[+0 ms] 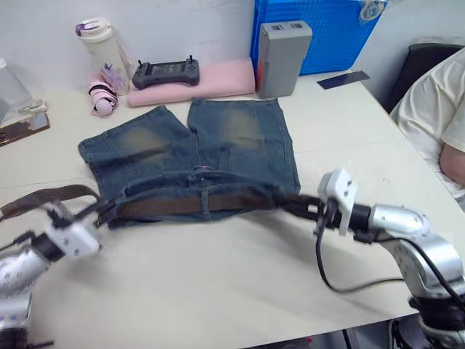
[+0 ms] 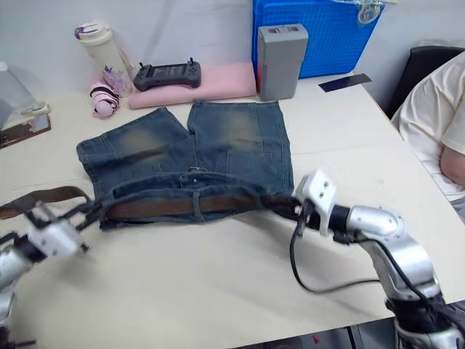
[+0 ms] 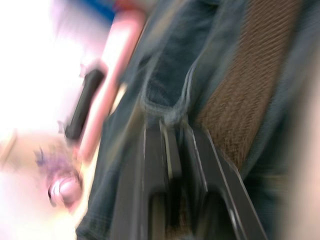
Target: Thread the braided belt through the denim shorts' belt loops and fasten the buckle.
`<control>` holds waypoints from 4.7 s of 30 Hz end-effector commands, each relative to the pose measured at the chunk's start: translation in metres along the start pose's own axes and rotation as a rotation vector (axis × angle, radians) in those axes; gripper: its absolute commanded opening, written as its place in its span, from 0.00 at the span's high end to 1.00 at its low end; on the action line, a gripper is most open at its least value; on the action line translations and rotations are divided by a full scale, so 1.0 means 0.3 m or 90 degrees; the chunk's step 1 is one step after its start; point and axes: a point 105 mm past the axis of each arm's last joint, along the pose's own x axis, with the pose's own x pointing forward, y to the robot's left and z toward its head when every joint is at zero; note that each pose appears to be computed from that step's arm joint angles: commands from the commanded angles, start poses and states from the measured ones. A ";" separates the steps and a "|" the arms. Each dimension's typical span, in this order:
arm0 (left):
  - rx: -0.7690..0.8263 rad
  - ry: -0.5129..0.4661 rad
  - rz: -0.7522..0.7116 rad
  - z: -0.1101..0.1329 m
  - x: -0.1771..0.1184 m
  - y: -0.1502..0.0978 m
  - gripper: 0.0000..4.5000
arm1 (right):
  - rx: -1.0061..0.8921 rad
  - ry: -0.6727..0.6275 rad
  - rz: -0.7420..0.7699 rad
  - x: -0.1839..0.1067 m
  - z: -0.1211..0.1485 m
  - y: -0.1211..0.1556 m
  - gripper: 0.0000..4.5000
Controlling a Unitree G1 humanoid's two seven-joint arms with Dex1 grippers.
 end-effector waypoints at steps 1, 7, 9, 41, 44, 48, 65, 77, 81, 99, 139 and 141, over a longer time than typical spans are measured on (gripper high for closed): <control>0.014 0.040 -0.029 -0.029 -0.084 -0.065 0.97 | -0.036 0.073 0.035 -0.010 -0.047 0.036 0.93; -0.067 0.066 -0.042 -0.050 -0.122 -0.089 0.53 | -0.065 0.091 0.055 -0.036 -0.042 0.016 0.51; -0.097 0.071 -0.080 -0.043 -0.123 -0.102 0.34 | -0.068 0.101 0.074 -0.057 -0.035 0.012 0.30; -0.540 0.240 -0.288 -0.248 0.207 -0.035 0.21 | 0.077 0.230 0.014 0.268 -0.095 -0.250 0.18; -0.523 0.246 -0.308 -0.252 0.209 -0.043 0.48 | 0.084 0.241 0.018 0.283 -0.112 -0.240 0.48; -0.512 0.256 -0.316 -0.264 0.216 -0.059 0.87 | 0.084 0.249 0.005 0.296 -0.122 -0.246 0.89; -0.186 0.348 -0.116 -0.390 0.405 0.110 0.99 | 0.054 0.206 -0.235 0.346 -0.071 -0.453 1.00; -0.148 0.268 0.070 -0.305 0.330 0.368 0.24 | 0.066 0.020 -0.179 0.290 0.162 -0.394 0.23; -0.277 0.249 0.223 -0.246 0.207 0.485 0.01 | 0.045 -0.106 -0.080 0.207 0.315 -0.275 0.00; -0.804 0.431 0.558 -0.361 -0.183 0.349 0.01 | -0.091 -0.203 0.178 0.278 0.348 0.177 0.00; -0.905 0.451 0.507 -0.553 0.224 0.096 0.87 | -0.064 -0.138 0.020 0.205 0.304 0.069 0.00; -0.919 0.337 0.502 -0.508 0.279 0.154 0.87 | -0.074 -0.125 0.001 0.190 0.298 0.040 0.00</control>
